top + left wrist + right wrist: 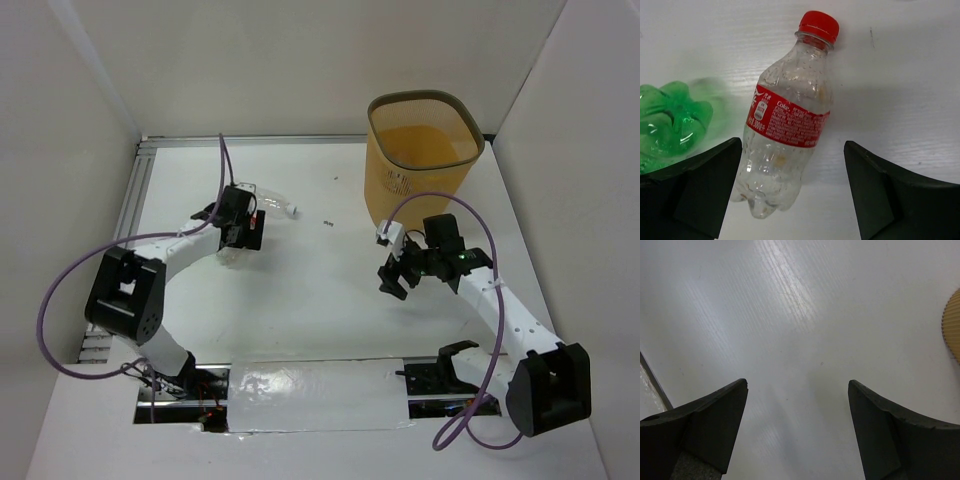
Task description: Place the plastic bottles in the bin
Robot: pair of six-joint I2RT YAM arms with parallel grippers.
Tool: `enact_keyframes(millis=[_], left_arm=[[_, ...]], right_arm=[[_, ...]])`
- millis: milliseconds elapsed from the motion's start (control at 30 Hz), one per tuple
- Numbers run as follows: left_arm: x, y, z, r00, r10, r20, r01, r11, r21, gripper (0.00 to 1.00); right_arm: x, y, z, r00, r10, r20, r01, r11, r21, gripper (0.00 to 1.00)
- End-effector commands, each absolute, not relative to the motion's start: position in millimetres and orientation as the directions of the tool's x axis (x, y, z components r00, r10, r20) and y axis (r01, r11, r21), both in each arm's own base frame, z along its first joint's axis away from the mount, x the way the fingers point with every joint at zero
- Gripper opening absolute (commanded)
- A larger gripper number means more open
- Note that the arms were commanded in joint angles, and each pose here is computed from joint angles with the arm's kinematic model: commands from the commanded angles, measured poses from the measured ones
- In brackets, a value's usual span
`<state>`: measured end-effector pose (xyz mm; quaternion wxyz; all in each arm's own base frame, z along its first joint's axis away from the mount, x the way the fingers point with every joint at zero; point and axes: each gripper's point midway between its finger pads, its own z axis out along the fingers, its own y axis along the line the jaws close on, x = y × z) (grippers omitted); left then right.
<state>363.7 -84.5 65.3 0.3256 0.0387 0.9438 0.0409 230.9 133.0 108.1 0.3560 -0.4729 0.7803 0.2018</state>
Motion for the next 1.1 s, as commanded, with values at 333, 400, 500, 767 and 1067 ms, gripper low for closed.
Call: enact_keyframes(millis=[333,400,500,767,1067], left_arm=[[375,-94,37,-0.814,0.128,-0.567,0.086,0.991,0.101,0.56],[373,-107,49,-0.802,0.116,-0.586,0.101,0.993,0.057,0.43],[374,-136,99,-0.736,0.094,-0.671,0.15,0.988,-0.025,0.36],[355,-268,255,-0.517,-0.012,-0.856,0.481,0.823,-0.302,0.23],[372,-376,438,-0.304,-0.289,-0.908,0.773,0.482,-0.412,0.15]], right_arm=[[234,134,119,-0.294,-0.554,-0.779,-0.876,0.483,-0.013,0.89],[236,135,122,-0.287,-0.552,-0.783,-0.875,0.483,-0.02,0.89],[234,134,121,-0.294,-0.554,-0.779,-0.876,0.483,-0.013,0.88],[227,141,121,-0.254,-0.552,-0.794,-0.905,0.424,-0.005,0.09],[224,136,111,-0.246,-0.577,-0.779,-0.908,0.419,-0.023,0.0]])
